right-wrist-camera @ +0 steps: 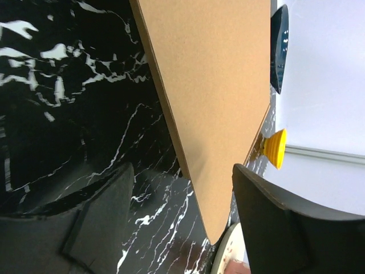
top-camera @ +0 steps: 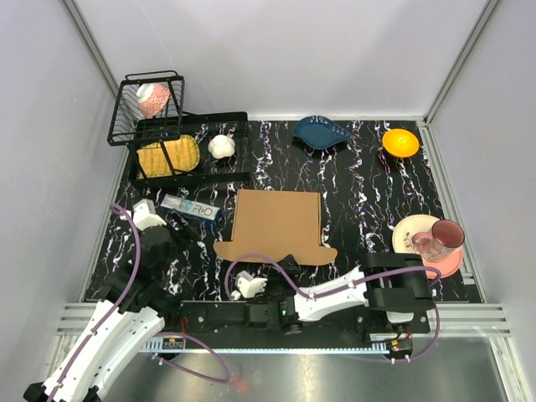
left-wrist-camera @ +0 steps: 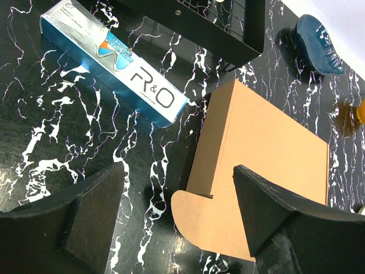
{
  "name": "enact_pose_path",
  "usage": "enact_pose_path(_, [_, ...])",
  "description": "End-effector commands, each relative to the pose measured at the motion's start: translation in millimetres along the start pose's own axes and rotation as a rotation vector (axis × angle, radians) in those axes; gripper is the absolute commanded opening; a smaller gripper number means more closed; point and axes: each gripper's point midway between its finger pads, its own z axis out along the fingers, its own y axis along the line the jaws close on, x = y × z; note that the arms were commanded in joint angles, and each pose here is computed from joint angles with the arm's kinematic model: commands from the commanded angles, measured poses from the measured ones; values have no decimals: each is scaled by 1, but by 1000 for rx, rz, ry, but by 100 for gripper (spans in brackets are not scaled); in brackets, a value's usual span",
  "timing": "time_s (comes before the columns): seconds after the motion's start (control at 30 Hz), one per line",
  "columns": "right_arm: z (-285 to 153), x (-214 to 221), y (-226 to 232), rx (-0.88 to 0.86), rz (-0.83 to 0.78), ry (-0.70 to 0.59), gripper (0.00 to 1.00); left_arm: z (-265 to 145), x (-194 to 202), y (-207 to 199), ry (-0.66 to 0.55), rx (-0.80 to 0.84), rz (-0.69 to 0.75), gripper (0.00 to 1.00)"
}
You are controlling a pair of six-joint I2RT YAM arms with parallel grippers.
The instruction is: Fold the paper box
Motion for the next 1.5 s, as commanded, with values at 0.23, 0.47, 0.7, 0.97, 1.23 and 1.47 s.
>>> enact_pose_path(0.23, [25, -3, -30, 80, 37, 15, 41, 0, -9, -8, -25, 24, -23, 80])
enact_pose_path(0.47, [30, 0, -28, 68, 6, 15, 26, -7, -22, -16, -52, 42, -22, 80])
enact_pose_path(0.7, [28, -4, -34, 63, 5, 4, 4, -23, -47, -31, -92, 83, -39, 80])
enact_pose_path(0.97, [-6, -25, -68, -58, 84, -57, 0, -48, -93, -42, -207, 94, -16, 81])
enact_pose_path(1.23, [-63, -57, -102, -363, 208, -169, 0, -65, -125, -55, -267, 107, -15, 83])
enact_pose_path(1.47, [-92, -60, -111, -534, 228, -168, 0, -57, -114, -52, -237, 95, -15, 83])
